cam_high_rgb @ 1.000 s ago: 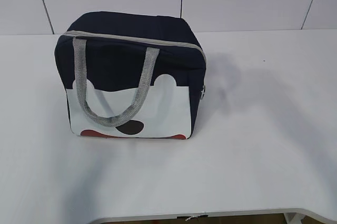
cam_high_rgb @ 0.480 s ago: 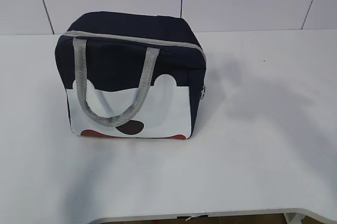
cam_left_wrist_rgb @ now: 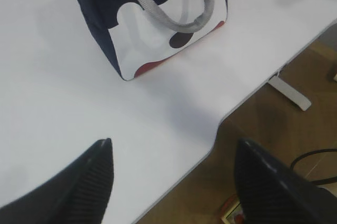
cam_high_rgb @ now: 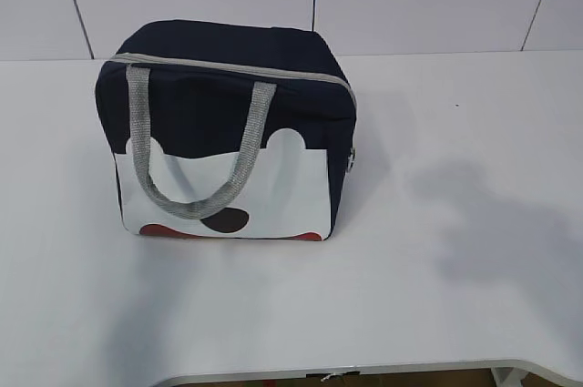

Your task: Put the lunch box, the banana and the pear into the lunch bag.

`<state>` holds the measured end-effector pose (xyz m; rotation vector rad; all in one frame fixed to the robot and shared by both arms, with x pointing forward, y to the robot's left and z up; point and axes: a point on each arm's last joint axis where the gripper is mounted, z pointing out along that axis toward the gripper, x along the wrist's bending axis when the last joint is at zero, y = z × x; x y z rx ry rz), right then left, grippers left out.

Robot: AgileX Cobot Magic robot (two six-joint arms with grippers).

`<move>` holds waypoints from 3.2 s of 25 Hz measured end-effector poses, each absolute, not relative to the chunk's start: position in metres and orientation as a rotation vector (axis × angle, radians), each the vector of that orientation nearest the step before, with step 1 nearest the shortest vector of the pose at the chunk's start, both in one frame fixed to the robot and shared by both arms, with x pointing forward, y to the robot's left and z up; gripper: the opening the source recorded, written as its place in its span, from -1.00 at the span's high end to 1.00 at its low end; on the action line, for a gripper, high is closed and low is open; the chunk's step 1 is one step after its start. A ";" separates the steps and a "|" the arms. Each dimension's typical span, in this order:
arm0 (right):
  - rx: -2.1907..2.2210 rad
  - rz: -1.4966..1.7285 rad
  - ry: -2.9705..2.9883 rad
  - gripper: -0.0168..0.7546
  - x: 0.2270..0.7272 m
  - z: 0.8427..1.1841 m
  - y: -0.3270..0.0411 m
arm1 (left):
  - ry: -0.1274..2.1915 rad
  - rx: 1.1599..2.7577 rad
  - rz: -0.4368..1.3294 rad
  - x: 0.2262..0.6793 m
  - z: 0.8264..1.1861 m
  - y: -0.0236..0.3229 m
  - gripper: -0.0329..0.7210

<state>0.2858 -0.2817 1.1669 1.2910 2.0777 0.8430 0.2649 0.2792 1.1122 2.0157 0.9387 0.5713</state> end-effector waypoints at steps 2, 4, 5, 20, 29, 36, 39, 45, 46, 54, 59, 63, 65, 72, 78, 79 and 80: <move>1.316 0.853 2.066 -0.41 0.279 1.159 -0.283 | 0.931 1.995 0.551 0.263 1.105 0.278 -0.48; 1.330 0.868 2.049 -0.41 0.272 1.151 -0.284 | 0.920 1.968 0.539 0.259 1.099 0.279 -0.48; 1.336 0.878 2.037 -0.41 0.269 1.148 -0.285 | 0.916 1.959 0.536 0.257 1.094 0.280 -0.48; 1.381 0.981 1.878 -0.41 0.235 1.084 -0.293 | 0.847 1.832 0.571 0.229 1.066 0.295 -0.48; 1.369 0.939 1.830 -0.41 0.226 1.046 -0.300 | 0.878 1.905 0.554 0.229 1.056 0.296 -0.48; 1.376 0.923 1.807 -0.41 0.227 1.045 -0.302 | 0.893 1.935 0.539 0.229 1.051 0.296 -0.48; 1.377 0.922 1.806 -0.41 0.227 1.045 -0.302 | 0.893 1.935 0.539 0.229 1.051 0.296 -0.45; 1.377 0.923 1.803 -0.41 0.227 1.045 -0.302 | 0.893 1.935 0.539 0.229 1.051 0.296 -0.42; 1.377 0.923 1.803 -0.41 0.227 1.045 -0.302 | 0.893 1.935 0.539 0.229 1.051 0.296 -0.41; 1.378 0.924 1.802 -0.41 0.227 1.045 -0.302 | 0.893 1.935 0.539 0.229 1.051 0.296 -0.38; 1.378 0.924 1.802 -0.41 0.227 1.045 -0.302 | 0.893 1.935 0.539 0.229 1.051 0.296 -0.37; 1.378 0.924 1.802 -0.41 0.227 1.045 -0.302 | 0.893 1.935 0.539 0.229 1.051 0.296 -0.37; 1.378 0.924 1.802 -0.41 0.227 1.045 -0.302 | 0.893 1.935 0.539 0.229 1.051 0.296 -0.37; 1.378 0.926 1.801 -0.41 0.227 1.046 -0.302 | 0.893 1.935 0.539 0.229 1.051 0.296 -0.37; 1.377 0.926 1.799 -0.41 0.227 1.046 -0.302 | 0.944 1.916 0.566 0.229 1.051 0.295 -0.37; 1.377 0.926 1.799 -0.41 0.227 1.046 -0.302 | 0.969 1.906 0.579 0.229 1.051 0.295 -0.37; 1.380 0.924 1.793 -0.41 0.228 1.046 -0.302 | 0.994 1.896 0.594 0.229 1.051 0.295 -0.36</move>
